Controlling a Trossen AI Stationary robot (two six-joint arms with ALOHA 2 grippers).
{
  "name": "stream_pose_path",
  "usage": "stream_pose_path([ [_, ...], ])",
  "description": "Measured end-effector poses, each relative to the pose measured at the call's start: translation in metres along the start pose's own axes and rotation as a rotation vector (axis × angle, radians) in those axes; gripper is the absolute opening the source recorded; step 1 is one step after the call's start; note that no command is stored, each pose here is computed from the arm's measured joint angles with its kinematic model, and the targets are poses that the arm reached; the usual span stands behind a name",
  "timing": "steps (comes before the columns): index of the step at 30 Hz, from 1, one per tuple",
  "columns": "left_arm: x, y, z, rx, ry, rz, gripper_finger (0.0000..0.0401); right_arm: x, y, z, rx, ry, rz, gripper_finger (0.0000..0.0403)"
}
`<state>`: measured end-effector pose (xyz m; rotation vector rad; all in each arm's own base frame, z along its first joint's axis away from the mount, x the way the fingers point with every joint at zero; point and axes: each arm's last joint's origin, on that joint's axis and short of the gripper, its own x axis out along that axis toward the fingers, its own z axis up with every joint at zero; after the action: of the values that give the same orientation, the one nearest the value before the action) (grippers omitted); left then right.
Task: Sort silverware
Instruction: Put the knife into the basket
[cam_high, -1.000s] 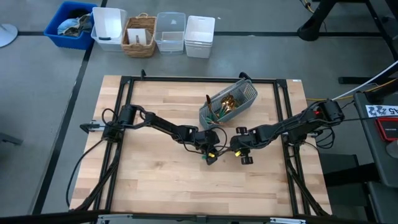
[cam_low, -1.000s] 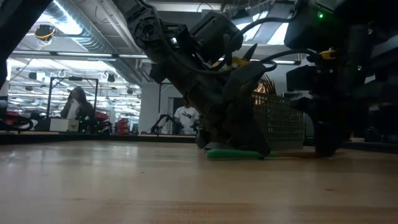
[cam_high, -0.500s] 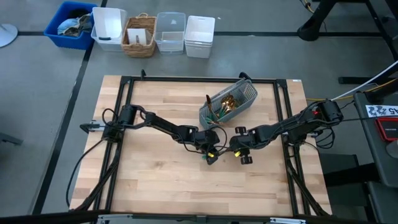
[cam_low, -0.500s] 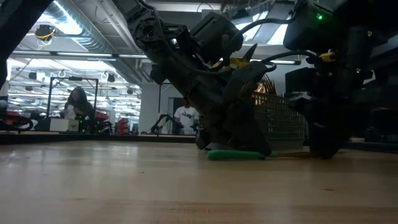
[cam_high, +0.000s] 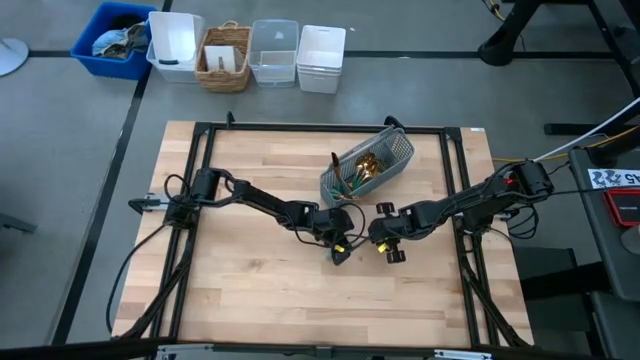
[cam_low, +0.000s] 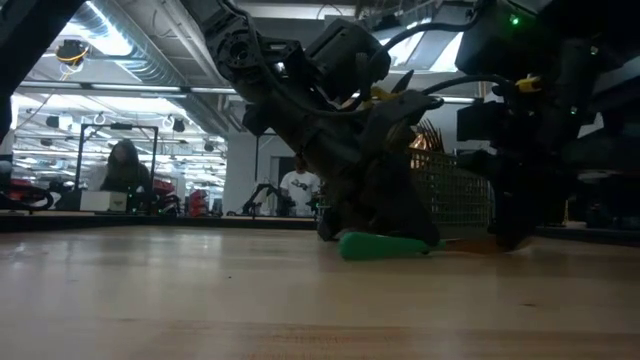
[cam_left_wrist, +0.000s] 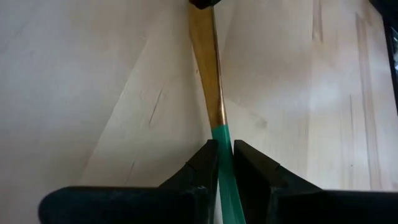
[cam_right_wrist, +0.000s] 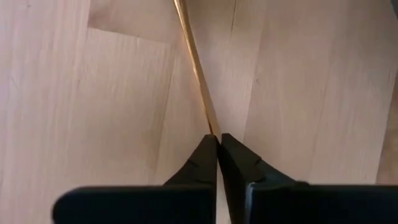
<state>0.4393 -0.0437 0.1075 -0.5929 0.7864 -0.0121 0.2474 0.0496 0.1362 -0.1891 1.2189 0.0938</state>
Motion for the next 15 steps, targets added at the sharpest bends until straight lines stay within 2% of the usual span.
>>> stream_pose_path([
  [15, -0.0018, 0.0086, 0.0055, 0.033, -0.002, 0.003, 0.0040, -0.0009, 0.0011, 0.0000, -0.006, 0.009, 0.049, 0.0006],
])
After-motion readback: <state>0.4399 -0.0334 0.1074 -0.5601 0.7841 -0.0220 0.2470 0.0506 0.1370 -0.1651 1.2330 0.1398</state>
